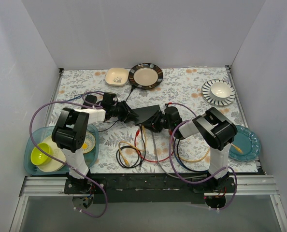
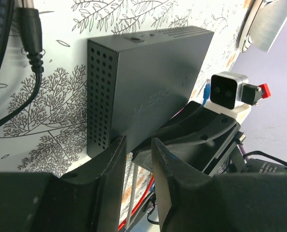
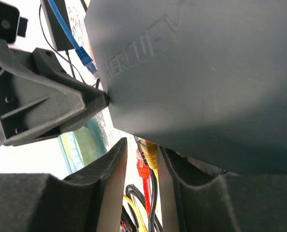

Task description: Pull the plug from the switch port

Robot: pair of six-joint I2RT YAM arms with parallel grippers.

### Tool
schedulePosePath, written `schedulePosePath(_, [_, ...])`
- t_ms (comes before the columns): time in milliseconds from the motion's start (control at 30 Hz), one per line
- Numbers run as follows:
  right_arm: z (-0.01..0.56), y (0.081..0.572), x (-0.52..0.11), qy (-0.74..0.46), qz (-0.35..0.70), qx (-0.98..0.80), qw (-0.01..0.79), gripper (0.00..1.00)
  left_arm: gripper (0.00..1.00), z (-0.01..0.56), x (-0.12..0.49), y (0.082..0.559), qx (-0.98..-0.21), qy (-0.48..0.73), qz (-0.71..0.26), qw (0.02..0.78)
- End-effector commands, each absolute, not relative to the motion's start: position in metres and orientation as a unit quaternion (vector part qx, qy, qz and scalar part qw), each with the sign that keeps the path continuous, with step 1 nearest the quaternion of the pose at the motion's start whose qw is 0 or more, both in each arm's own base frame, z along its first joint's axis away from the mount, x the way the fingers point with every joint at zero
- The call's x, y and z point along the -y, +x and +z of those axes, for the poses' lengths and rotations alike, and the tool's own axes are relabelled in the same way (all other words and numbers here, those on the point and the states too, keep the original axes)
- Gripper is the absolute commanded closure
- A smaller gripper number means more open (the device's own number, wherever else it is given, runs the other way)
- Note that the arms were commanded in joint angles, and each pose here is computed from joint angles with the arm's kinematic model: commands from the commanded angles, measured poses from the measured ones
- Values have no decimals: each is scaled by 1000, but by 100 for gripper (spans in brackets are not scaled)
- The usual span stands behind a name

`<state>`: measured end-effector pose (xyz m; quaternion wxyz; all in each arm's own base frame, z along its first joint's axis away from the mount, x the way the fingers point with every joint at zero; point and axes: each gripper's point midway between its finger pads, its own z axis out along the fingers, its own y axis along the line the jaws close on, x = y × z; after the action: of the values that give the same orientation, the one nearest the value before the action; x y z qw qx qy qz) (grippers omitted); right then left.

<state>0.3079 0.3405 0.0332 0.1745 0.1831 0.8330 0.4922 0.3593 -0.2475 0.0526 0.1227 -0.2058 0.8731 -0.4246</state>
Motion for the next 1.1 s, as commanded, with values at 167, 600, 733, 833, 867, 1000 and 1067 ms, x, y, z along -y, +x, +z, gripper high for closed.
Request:
schedulePosePath(167, [4, 315, -334, 226, 457, -846, 158, 73, 72, 39, 234, 343, -888, -216, -391, 112])
schedulePosePath(600, [-3, 309, -335, 178, 446, -864, 153, 99, 73, 43, 236, 328, -882, -214, -408, 97])
schedulePosePath(733, [-10, 302, -331, 156, 430, -877, 150, 99, 73, 51, 239, 318, -871, -211, -432, 101])
schedulePosePath(833, [-13, 298, -328, 150, 426, -880, 148, 99, 73, 55, 235, 321, -871, -215, -425, 118])
schedulePosePath(867, [-16, 295, -325, 150, 420, -884, 144, 96, 73, 59, 234, 324, -871, -214, -423, 126])
schedulePosePath(1000, [-14, 289, -315, 137, 398, -894, 155, 81, 72, 80, 231, 357, -868, -215, -416, 167])
schedulePosePath(1067, [-17, 284, -308, 131, 383, -901, 155, 78, 72, 100, 233, 381, -859, -212, -421, 199])
